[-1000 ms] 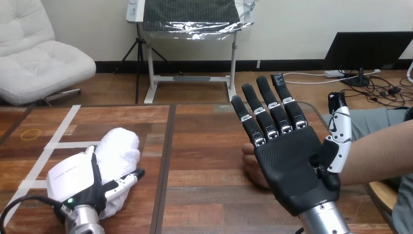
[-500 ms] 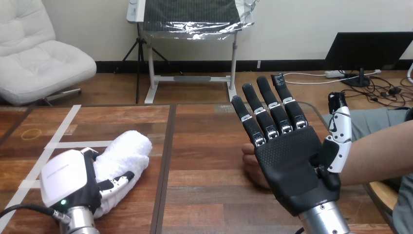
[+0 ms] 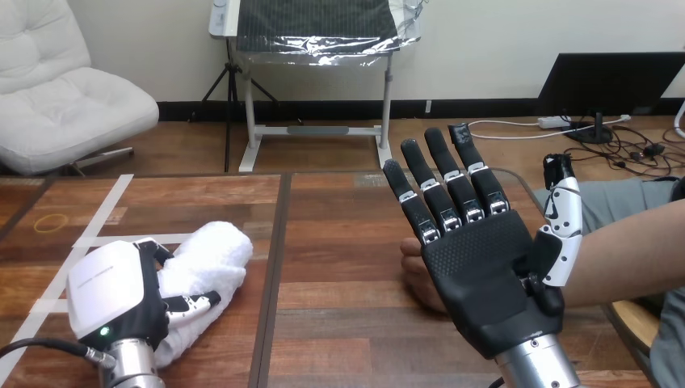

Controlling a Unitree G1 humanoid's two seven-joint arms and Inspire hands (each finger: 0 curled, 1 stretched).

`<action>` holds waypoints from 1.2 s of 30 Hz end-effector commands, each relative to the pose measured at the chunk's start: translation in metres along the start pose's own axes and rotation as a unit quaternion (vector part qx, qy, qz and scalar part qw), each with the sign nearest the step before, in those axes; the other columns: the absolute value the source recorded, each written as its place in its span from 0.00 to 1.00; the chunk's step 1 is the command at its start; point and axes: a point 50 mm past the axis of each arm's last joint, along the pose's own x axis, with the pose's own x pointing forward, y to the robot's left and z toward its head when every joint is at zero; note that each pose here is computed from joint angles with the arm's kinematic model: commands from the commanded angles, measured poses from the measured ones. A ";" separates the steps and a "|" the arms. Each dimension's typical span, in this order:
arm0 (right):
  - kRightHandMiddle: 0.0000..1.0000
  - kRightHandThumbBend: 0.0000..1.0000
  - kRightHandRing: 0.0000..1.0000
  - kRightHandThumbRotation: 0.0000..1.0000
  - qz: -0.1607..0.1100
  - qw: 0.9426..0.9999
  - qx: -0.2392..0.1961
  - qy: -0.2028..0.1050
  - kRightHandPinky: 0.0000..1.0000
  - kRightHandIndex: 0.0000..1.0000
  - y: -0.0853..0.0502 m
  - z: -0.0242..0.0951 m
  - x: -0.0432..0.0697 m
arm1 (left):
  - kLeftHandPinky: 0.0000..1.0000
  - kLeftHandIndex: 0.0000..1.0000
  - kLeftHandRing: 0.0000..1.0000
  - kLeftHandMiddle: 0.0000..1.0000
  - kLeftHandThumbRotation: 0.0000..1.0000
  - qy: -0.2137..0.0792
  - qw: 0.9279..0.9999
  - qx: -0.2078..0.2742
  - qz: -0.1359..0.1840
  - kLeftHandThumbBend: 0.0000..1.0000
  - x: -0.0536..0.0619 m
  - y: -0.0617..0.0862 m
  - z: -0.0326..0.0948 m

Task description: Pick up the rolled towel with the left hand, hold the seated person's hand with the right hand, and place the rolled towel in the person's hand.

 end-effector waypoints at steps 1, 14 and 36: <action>1.00 0.41 1.00 0.73 0.048 0.999 0.007 -0.015 1.00 1.00 0.018 0.004 0.011 | 0.18 0.54 0.27 0.38 0.00 0.011 1.000 0.015 -0.017 0.69 -0.002 -0.006 -0.010; 0.99 0.42 0.99 0.73 0.045 0.999 0.006 -0.016 1.00 1.00 0.019 0.004 0.010 | 0.18 0.54 0.26 0.36 0.00 -0.005 1.000 0.014 -0.008 0.70 -0.003 -0.008 -0.009; 0.98 0.42 0.99 0.72 0.047 0.999 0.016 -0.016 1.00 1.00 0.019 0.004 0.010 | 0.20 0.55 0.28 0.38 0.00 -0.042 0.999 -0.012 0.012 0.67 -0.007 -0.004 -0.003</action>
